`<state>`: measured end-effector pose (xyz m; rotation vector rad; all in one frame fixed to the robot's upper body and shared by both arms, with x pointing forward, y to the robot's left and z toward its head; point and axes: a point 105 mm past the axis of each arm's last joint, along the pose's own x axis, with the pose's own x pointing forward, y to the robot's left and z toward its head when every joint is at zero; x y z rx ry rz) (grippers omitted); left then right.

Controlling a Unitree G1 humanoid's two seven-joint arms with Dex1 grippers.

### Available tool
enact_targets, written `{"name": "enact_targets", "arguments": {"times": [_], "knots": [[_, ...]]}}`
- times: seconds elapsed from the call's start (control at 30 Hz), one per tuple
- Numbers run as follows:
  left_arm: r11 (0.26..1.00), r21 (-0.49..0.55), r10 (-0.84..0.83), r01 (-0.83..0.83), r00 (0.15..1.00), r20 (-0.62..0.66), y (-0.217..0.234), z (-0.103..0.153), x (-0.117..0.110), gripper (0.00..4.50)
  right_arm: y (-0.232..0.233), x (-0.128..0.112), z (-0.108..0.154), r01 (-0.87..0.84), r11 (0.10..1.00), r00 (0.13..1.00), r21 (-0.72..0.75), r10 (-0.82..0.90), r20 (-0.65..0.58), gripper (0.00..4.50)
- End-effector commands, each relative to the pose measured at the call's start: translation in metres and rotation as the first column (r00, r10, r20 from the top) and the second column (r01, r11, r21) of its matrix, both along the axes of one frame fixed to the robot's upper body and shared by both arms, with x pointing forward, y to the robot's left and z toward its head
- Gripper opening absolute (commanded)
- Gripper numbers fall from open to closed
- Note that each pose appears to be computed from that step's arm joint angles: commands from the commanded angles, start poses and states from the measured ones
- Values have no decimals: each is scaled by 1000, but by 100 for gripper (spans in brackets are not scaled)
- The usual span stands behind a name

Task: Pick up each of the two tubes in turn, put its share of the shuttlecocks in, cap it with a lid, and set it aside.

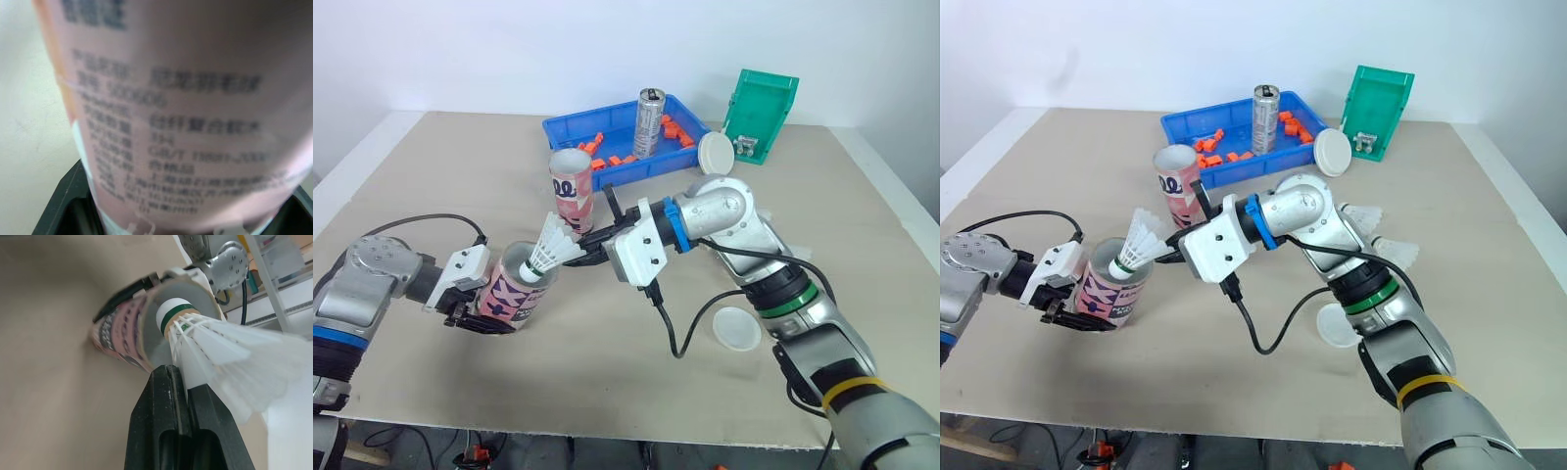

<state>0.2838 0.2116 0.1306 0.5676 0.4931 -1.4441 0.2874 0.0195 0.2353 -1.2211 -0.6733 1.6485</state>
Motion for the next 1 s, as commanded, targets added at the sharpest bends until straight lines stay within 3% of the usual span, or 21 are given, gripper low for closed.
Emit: {"name": "enact_targets", "arguments": {"times": [0.03,0.07,0.1,0.2,0.23,0.3,0.43,0.6,0.7,0.8,1.0], "knots": [[1000,0,-31,31,999,-25,-9,-8,-4,284,6,-8,8,-56,998,998,-31,56,19,4],[1000,0,-31,31,999,-25,-8,-9,-4,284,7,-10,9,-68,997,998,-41,68,2,4],[1000,-1,-30,30,999,-26,-9,-9,-4,284,7,-13,10,-79,995,997,-57,78,-18,66],[1000,0,-28,28,999,-26,-8,-9,-4,284,11,-19,20,-103,993,993,-52,101,-55,167],[1000,-1,-28,28,999,-26,-8,-9,-4,284,11,-20,22,-108,993,992,-49,105,-65,236],[1000,-3,-27,27,999,-25,-9,-9,-4,284,6,-22,29,-105,994,984,-37,99,-146,299],[1000,-7,-25,24,999,-22,-10,-9,-4,284,-10,-17,50,-7,993,960,115,39,-277,299],[1000,-13,-17,17,1000,-21,-10,-10,-6,284,-61,0,39,283,932,879,225,-159,-450,299],[1000,-15,-11,11,1000,-24,-10,-11,-8,284,-109,6,22,529,808,748,261,-297,-594,299],[1000,-18,-9,8,1000,-27,-9,-12,-9,284,-162,-2,-4,746,631,552,214,-405,-729,299],[999,-24,-27,26,999,-29,-12,-13,-8,284,-203,-32,-38,864,498,289,73,-372,-882,299]]}}
